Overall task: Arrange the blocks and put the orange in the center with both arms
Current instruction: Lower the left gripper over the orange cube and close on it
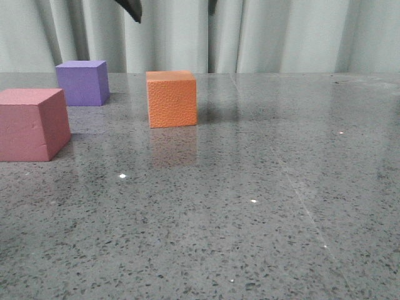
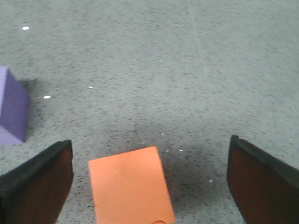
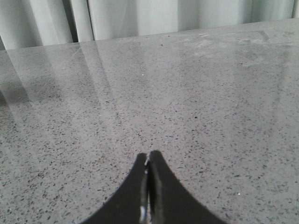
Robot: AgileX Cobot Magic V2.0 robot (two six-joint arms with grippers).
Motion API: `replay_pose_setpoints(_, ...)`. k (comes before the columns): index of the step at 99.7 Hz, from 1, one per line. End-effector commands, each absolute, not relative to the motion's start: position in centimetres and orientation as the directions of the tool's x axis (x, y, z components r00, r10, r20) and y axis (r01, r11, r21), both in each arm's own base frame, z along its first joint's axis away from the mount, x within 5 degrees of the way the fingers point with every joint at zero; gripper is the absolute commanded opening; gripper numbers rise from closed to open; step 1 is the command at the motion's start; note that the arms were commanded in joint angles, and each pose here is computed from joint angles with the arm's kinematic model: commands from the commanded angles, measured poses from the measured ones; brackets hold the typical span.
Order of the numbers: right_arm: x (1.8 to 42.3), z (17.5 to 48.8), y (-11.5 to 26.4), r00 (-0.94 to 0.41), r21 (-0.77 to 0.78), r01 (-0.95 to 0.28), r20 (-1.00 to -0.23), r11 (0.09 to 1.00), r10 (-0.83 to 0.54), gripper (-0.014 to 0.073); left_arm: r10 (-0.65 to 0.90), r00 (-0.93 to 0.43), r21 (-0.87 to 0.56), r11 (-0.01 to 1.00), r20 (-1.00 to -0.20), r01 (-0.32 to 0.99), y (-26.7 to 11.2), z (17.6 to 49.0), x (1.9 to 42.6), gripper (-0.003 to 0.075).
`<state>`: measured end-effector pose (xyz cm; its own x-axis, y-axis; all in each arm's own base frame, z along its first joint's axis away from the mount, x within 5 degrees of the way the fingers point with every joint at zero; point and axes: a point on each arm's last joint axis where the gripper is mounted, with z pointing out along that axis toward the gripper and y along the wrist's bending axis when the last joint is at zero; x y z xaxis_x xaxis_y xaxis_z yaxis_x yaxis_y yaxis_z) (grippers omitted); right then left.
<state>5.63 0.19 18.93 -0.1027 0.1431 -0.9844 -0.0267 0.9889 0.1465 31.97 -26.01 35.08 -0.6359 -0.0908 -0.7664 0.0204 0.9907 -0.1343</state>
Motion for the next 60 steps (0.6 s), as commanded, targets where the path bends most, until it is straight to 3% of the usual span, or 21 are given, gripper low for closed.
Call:
replay_pose_setpoints(1,5.7,20.1,0.2,-0.014,0.138,-0.04,-0.99,0.99,0.138,-0.0067,-0.134,-0.569,-0.176,0.984,-0.811,0.019,-25.6,37.7,31.5,0.0619)
replay_pose_setpoints(60,5.7,20.1,0.2,-0.014,0.138,-0.04,-0.99,0.99,0.138,-0.0067,-0.134,-0.637,-0.134,0.99,-0.759,-0.048,-26.9,33.6,33.0,0.0619)
